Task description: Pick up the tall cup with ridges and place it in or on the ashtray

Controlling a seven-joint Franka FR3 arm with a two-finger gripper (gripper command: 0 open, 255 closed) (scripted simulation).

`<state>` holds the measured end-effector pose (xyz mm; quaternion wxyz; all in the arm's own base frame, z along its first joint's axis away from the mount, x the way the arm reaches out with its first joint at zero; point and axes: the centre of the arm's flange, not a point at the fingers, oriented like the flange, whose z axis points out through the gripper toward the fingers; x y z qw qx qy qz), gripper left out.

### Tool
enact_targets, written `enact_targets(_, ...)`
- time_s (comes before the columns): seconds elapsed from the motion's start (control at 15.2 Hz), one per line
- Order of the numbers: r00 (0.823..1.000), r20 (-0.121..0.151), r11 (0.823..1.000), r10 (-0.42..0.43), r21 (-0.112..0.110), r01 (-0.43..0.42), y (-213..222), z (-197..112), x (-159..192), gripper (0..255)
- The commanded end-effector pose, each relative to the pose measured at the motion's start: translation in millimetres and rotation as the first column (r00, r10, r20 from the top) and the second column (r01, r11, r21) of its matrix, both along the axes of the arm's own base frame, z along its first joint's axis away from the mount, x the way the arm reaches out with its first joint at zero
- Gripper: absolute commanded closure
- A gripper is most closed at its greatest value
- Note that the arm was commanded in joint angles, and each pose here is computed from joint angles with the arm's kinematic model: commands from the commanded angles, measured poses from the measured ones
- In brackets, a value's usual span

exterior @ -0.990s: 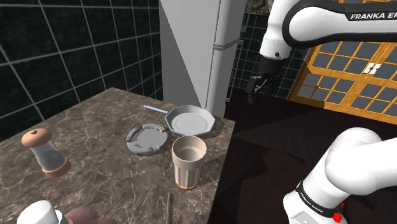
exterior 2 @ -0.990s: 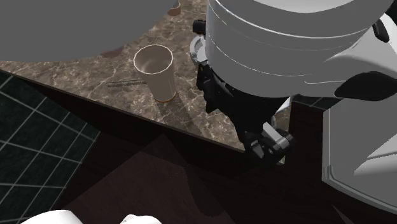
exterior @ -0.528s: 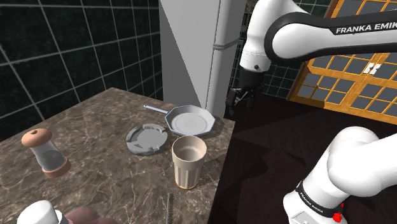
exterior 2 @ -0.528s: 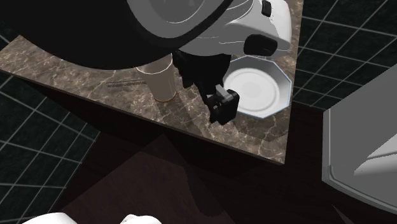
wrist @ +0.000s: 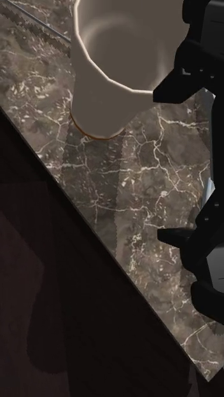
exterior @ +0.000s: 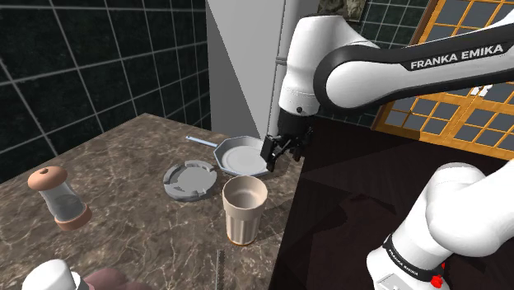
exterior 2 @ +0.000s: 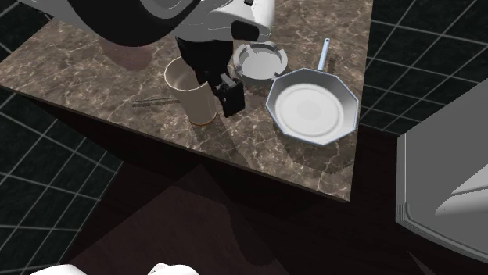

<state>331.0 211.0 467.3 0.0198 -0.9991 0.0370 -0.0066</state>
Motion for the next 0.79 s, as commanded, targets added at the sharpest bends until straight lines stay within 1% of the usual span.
enact_targets(0.0, 1.000, 0.005, 1.000, 0.008, 0.010, -0.008, 24, -9, 4, 0)
enact_targets(0.2, 1.000, 0.013, 1.000, 0.021, 0.021, -0.022, 60, -20, 6, 0)
enact_targets(0.26, 1.000, 0.014, 0.999, 0.023, 0.023, -0.024, 65, -22, 6, 0)
enact_targets(0.73, 1.000, 0.014, 0.999, 0.023, 0.023, -0.024, 68, -62, 7, 0)
